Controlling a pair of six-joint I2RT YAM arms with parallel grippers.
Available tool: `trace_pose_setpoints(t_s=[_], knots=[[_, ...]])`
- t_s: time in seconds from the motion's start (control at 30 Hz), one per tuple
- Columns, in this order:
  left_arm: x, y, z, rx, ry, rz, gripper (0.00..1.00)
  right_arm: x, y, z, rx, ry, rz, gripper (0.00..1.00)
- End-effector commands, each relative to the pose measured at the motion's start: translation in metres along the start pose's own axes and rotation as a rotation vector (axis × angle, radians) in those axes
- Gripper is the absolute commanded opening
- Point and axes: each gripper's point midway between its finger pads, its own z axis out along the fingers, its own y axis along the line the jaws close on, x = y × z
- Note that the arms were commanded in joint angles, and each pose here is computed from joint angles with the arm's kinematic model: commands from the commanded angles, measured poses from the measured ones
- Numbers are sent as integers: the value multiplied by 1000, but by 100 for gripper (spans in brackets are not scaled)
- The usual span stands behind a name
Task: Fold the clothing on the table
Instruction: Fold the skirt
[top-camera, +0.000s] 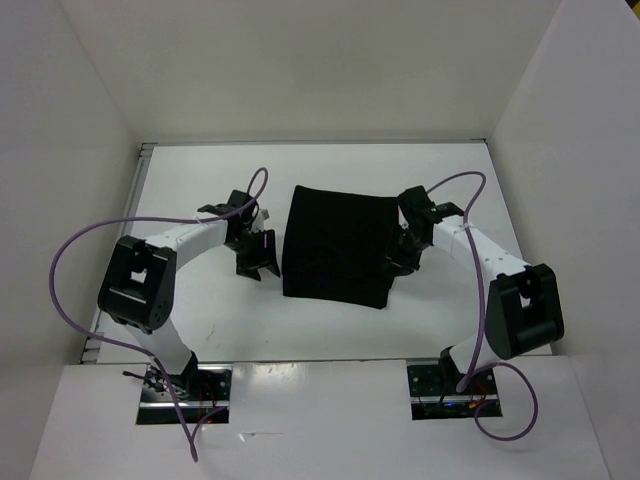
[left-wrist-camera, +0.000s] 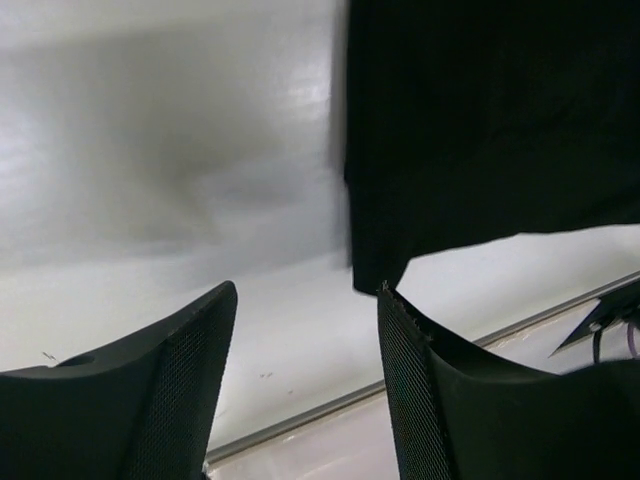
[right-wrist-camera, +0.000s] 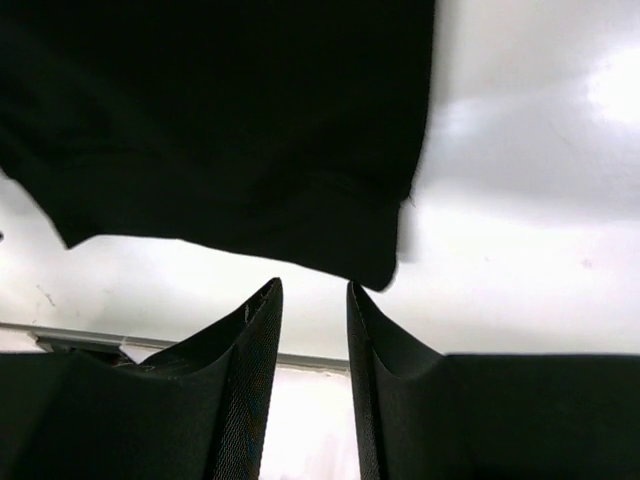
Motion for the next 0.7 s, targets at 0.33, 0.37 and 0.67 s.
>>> trace_pose_setpoints(t_s=[0.33,0.37,0.67], knots=[[20,-29,11,110,62,47,62,19,-32,5,129,2,96,38],[23,-29,14,107,76,53,60,21,-34,7,135,8,107,38],[33,-22,44,94,133,37,32,20,-29,2,113,-5,147,39]])
